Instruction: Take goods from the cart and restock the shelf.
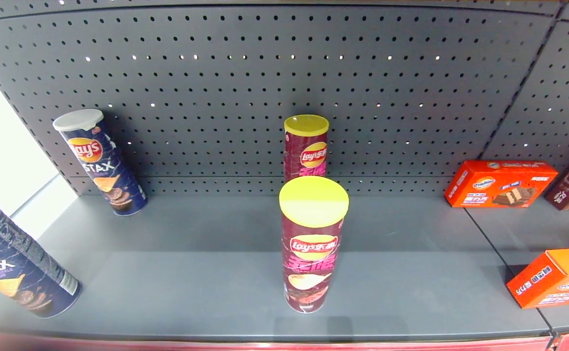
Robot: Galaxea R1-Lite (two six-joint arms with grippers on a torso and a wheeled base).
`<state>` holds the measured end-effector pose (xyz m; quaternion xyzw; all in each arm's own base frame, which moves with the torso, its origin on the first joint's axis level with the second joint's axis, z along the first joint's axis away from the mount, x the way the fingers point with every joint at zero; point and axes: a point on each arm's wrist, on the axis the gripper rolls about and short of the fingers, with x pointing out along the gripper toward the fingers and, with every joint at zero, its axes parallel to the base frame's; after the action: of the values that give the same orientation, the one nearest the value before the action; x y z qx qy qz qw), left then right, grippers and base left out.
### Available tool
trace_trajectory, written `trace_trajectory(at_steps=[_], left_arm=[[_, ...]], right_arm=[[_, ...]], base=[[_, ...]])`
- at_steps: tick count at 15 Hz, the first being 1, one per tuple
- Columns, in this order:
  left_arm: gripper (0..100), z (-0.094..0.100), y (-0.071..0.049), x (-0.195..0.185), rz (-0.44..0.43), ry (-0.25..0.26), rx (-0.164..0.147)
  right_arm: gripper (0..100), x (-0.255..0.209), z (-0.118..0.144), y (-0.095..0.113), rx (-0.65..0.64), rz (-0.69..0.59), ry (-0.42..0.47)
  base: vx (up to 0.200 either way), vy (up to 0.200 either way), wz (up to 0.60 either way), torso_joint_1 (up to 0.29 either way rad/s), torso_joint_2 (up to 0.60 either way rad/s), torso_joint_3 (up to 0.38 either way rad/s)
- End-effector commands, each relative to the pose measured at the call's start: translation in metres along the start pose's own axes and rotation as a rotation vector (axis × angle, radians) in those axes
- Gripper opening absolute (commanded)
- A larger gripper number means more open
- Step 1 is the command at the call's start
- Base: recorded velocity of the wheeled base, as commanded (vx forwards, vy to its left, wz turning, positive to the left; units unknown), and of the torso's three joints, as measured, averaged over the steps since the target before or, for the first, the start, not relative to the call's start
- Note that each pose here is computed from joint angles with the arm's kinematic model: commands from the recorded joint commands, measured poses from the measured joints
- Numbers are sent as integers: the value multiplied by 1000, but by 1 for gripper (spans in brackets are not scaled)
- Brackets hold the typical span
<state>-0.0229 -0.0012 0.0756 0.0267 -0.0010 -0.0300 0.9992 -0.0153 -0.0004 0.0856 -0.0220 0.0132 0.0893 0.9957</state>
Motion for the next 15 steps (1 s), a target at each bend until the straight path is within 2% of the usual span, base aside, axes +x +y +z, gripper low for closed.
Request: trace_trajectory(at_steps=[1,4,5,6,7,9,10,11,12,15], left_arm=[[100,0,0,0,-1,2,0],[100,0,0,0,0,2,0],[100,0,0,0,0,2,0],[100,0,0,0,0,2,0],[100,0,0,0,0,0,0],[100,0,0,0,-1,2,0],[100,0,0,0,0,2,0],[100,0,0,0,-1,2,0],[100,0,0,0,-1,2,0],[100,0,0,0,-1,2,0]], right_arm=[[100,0,0,0,-1,-4,-4],[100,0,0,0,-77,-8,4],[100,0,0,0,-46,-178,14],[100,0,0,0,-46,-178,14],[100,0,-1,1,1,-276,5],[100,-1,-1,-1,3,-378,11],[100,-1,-2,-1,5,-332,7],[100,-2,-5,1,21,-167,8],[100,-7,-11,3,31,-135,6],[100,-7,-9,3,39,-150,-27]], base=[[0,0,0,0,0,0],[0,0,0,0,0,0],[0,0,0,0,0,0],[0,0,0,0,0,0],[0,0,0,0,0,0],[0,0,0,0,0,0],[0,0,0,0,0,0],[0,0,0,0,0,0],[0,0,0,0,0,0],[0,0,0,0,0,0]])
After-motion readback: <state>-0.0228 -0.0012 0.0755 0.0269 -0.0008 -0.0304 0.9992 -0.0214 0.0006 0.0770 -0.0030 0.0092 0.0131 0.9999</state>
